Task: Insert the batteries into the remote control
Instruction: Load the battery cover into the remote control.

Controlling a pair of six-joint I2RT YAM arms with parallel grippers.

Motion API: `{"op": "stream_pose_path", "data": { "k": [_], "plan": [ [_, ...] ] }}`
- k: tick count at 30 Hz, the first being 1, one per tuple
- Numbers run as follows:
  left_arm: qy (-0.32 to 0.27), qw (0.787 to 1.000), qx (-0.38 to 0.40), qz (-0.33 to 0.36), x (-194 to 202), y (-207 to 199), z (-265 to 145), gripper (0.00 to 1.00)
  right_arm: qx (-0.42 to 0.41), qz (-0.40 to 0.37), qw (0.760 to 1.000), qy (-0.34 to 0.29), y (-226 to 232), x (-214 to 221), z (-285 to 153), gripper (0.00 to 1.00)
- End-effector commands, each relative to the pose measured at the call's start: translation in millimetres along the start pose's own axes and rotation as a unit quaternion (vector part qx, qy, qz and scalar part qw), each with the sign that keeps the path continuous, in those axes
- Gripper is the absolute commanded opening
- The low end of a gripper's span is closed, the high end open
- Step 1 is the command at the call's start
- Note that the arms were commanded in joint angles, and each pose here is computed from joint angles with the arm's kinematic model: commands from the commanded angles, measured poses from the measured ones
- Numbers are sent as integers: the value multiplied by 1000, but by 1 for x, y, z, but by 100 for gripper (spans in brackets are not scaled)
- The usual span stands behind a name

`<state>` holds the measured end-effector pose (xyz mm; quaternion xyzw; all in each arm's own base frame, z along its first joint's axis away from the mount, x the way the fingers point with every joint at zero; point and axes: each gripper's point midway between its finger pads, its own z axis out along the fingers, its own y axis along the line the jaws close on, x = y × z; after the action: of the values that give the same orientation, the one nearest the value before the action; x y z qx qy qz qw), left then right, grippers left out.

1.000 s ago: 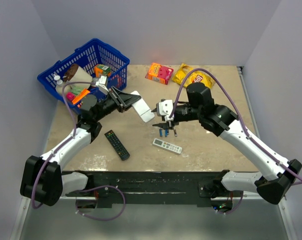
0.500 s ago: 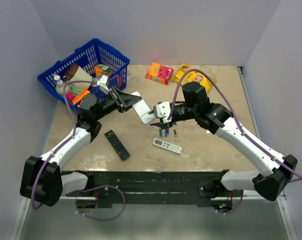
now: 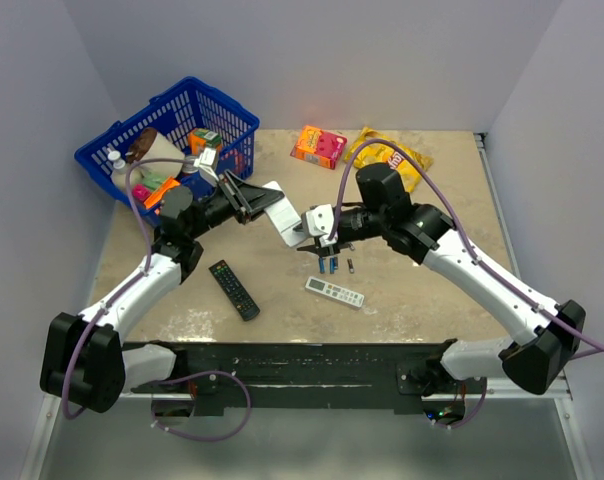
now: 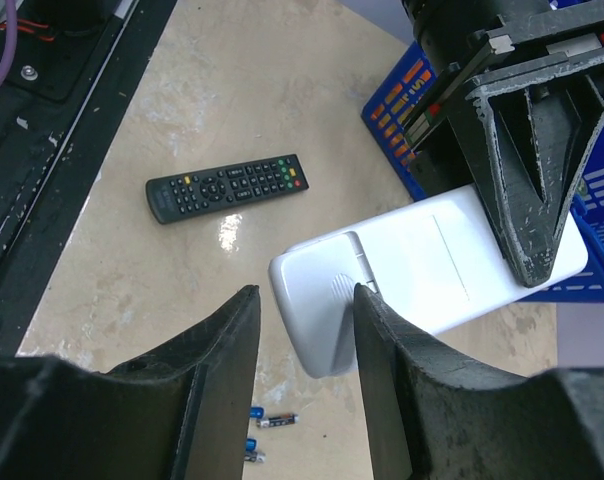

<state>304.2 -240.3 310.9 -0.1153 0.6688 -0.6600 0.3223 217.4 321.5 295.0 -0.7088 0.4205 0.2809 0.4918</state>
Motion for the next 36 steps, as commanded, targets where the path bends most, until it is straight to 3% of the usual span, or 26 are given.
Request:
{"op": "stream_pose_path", "data": {
  "k": [1, 24, 36],
  "plan": [
    [2, 999, 40, 35, -7, -31, 1, 0, 0, -26, 999, -22, -6, -12, 1, 44],
    [31, 996, 86, 15, -2, -50, 2, 0, 11, -35, 999, 9, -10, 18, 14, 35],
    [62, 993, 100, 24, 3, -60, 4, 0, 39, -64, 997, 26, -34, 30, 25, 33]
  ]
}}
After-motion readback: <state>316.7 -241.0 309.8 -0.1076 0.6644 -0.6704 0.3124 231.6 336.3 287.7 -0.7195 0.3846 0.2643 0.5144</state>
